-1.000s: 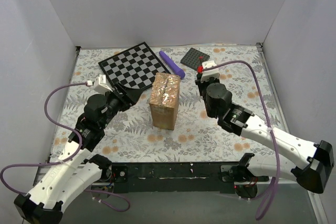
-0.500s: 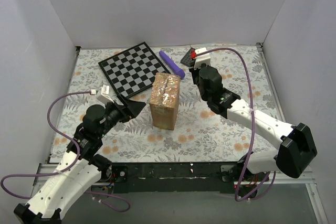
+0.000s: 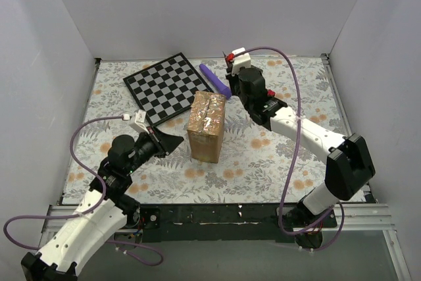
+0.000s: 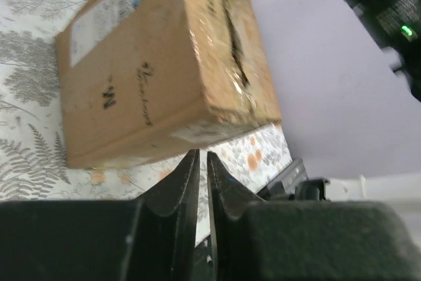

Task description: Unpack the express box

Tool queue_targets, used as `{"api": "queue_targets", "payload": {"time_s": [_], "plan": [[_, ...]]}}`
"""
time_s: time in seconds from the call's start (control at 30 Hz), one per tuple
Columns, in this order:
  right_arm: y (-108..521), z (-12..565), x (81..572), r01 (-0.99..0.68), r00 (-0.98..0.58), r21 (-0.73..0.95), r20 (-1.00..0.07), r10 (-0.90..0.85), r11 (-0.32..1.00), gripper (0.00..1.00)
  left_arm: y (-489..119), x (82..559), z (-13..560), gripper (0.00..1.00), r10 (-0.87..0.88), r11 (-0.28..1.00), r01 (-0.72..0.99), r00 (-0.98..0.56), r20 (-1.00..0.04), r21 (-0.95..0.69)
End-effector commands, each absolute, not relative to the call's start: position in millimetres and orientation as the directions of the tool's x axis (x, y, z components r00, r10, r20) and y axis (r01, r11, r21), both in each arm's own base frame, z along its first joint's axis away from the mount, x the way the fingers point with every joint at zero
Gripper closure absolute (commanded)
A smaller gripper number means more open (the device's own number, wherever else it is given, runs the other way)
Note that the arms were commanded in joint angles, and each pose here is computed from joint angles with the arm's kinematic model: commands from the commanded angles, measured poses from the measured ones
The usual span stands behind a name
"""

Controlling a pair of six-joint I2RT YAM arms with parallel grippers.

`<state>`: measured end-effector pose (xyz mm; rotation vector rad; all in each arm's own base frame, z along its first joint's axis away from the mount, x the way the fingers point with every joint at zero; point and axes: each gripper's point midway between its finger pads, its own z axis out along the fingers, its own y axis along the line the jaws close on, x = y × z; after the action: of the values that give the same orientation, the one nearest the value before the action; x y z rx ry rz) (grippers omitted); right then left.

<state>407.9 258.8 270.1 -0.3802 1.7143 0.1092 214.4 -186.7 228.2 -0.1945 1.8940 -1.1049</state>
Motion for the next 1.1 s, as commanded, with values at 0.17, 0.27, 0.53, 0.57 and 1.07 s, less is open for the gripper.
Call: {"api": "queue_targets", "payload": {"time_s": [0.17, 0.27, 0.53, 0.57, 1.07], "plan": [[308, 279, 424, -0.481, -0.117, -0.036, -0.988, -0.105, 0.876, 0.99, -223, 148, 190, 1.00, -0.264, 0.414, 0.387, -0.815, -0.515, -0.824], [317, 266, 414, -0.547, -0.132, -0.027, -0.984, -0.118, 0.837, 0.99, -225, 149, 176, 1.00, -0.239, 0.434, 0.354, -0.841, -0.485, -0.828], [315, 247, 381, -0.639, -0.149, -0.027, -0.976, -0.159, 0.769, 0.99, -224, 177, 146, 0.98, -0.285, 0.547, 0.217, -0.860, -0.423, -0.808], [313, 242, 376, -0.644, -0.159, -0.026, -0.973, -0.167, 0.765, 0.99, -224, 180, 146, 0.96, -0.293, 0.548, 0.209, -0.859, -0.420, -0.810], [291, 216, 319, -0.673, -0.235, 0.038, -0.958, -0.164, 0.739, 0.99, -229, 249, 155, 0.76, -0.410, 0.626, 0.153, -0.770, -0.489, -0.765]]}}
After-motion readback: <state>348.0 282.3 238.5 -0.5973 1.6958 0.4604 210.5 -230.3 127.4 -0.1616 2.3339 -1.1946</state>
